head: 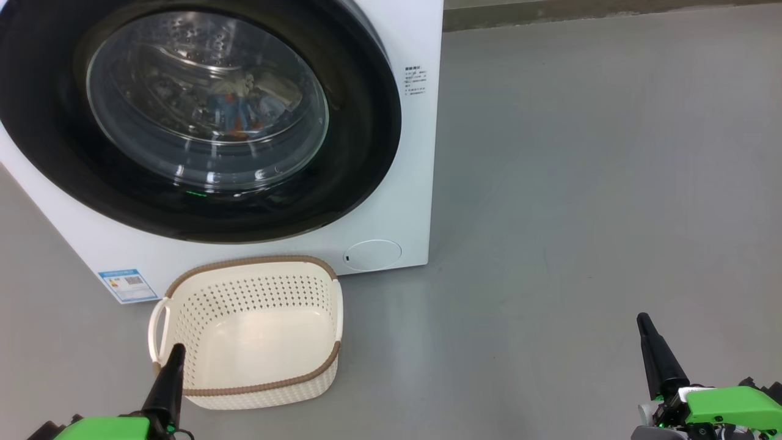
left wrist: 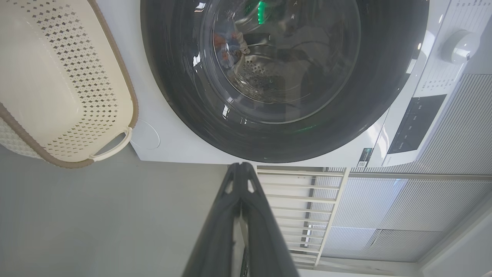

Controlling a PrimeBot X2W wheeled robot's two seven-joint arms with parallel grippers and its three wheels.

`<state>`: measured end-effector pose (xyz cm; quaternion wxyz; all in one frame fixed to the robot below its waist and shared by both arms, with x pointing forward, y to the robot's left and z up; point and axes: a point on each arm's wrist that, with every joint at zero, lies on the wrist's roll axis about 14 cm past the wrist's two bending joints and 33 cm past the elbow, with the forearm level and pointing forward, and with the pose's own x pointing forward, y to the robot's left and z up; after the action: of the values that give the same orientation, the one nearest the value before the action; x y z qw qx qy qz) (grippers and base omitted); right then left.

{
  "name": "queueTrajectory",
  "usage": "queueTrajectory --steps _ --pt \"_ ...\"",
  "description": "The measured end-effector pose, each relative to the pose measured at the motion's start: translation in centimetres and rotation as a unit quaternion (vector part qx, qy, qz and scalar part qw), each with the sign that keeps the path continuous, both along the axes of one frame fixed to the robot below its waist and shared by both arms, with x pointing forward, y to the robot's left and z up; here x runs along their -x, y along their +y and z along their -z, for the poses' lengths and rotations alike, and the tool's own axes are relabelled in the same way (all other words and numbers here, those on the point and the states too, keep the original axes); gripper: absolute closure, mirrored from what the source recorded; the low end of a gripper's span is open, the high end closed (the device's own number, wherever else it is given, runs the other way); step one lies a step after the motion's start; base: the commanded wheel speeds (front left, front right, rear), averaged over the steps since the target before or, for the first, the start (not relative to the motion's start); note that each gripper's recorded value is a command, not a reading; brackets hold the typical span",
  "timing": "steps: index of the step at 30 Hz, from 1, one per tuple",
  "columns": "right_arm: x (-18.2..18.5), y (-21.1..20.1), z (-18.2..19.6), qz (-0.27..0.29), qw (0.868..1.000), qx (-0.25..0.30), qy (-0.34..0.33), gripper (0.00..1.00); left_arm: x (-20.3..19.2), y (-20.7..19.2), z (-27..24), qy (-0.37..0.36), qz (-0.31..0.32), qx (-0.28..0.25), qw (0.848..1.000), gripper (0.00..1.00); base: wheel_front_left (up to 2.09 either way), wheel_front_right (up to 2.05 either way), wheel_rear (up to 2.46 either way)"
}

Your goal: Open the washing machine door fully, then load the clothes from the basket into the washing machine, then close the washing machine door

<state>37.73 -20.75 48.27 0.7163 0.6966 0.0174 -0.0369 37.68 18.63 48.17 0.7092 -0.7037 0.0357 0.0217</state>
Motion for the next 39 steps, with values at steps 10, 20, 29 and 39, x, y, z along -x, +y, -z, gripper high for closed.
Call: queueTrajectory --steps 10,20,29,39 --pt "0.01 -0.15 -0.09 0.004 1.0 -0.016 -0.003 1.0 -0.06 0.04 -0.08 -0.001 0.0 0.011 1.0 1.0 0.0 0.0 0.0" --pt "0.01 -0.15 -0.09 0.004 1.0 -0.016 -0.003 1.0 -0.06 0.04 -0.12 -0.003 0.0 0.01 1.0 1.0 0.0 0.0 0.0" --pt "0.01 -0.15 -0.09 0.004 1.0 -0.016 -0.003 1.0 -0.06 0.05 -0.11 -0.003 0.0 0.01 1.0 1.0 0.0 0.0 0.0" --pt "0.01 -0.15 -0.09 0.004 1.0 -0.016 -0.003 1.0 -0.06 0.05 -0.11 -0.003 0.0 0.01 1.0 1.0 0.0 0.0 0.0"
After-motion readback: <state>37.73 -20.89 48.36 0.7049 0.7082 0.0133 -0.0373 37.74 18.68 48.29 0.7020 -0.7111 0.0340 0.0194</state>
